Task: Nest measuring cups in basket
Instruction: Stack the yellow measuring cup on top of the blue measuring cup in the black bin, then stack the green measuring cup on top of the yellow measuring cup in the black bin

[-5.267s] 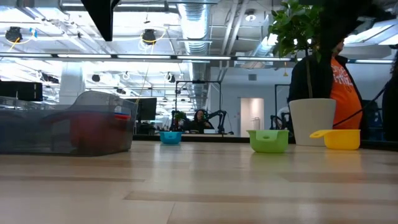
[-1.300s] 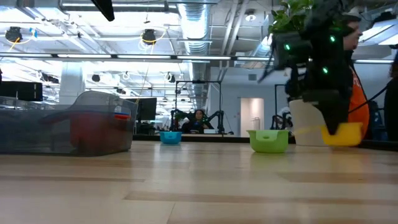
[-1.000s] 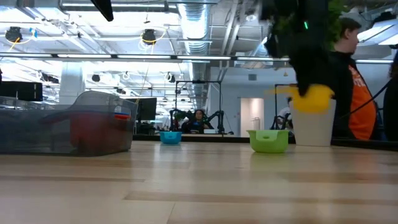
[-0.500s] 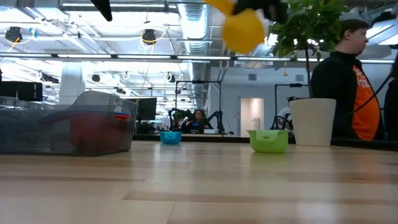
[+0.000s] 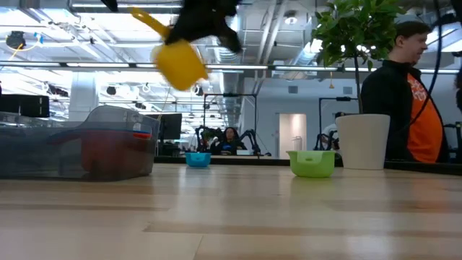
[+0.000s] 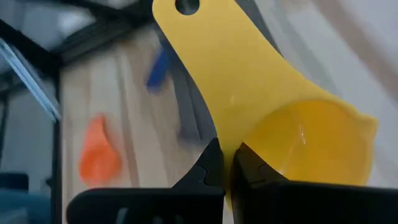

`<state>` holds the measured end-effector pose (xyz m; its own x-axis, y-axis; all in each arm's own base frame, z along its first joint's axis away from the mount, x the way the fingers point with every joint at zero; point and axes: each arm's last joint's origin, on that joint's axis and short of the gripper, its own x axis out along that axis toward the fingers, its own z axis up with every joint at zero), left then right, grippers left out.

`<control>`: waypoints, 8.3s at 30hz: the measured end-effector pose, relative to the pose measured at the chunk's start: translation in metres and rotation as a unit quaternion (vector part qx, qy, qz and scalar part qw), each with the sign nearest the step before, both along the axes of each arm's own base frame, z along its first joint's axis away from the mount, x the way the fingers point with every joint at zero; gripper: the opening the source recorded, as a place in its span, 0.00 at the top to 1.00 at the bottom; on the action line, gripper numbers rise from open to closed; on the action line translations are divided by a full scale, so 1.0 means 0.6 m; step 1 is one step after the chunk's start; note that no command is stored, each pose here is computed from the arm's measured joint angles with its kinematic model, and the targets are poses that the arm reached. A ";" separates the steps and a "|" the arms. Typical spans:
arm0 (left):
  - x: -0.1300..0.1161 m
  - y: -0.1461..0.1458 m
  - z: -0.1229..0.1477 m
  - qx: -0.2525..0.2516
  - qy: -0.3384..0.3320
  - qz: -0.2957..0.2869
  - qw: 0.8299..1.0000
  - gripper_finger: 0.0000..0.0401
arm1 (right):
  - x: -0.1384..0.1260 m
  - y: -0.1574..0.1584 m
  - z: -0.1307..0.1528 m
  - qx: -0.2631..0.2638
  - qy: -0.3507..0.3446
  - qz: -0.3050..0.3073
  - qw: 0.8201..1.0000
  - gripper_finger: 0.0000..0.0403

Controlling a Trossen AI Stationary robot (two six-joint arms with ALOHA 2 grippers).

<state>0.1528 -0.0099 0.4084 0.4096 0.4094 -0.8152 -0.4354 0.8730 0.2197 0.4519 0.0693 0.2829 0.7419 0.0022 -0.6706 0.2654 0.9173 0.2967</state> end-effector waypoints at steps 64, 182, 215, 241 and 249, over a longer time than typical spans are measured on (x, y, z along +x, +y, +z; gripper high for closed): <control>-0.104 0.000 -0.087 -0.096 -0.056 0.011 0.994 0.71 | 0.141 -0.009 -0.066 0.069 0.022 -0.058 0.996 0.79; -0.018 -0.016 -0.118 -0.057 0.018 0.044 0.997 0.71 | -0.246 -0.002 -0.104 -0.213 0.376 -0.002 0.902 0.75; -0.009 -0.018 -0.123 -0.059 0.022 0.053 0.997 0.71 | -0.162 -0.005 -0.251 -0.288 0.458 0.180 0.821 0.73; -0.006 -0.018 -0.121 -0.043 0.018 0.031 0.998 0.71 | 0.009 -0.072 0.041 -0.069 0.056 0.092 0.992 0.96; 0.007 -0.021 -0.117 -0.029 -0.002 -0.019 0.999 0.71 | 0.037 -0.041 0.032 -0.033 -0.002 0.078 0.996 0.96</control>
<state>0.1567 -0.0226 0.3385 0.4263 0.3461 -0.8358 -0.4027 0.8999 0.1672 0.4738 0.0449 0.3018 0.7389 0.0735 -0.6698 0.1176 0.9647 0.2355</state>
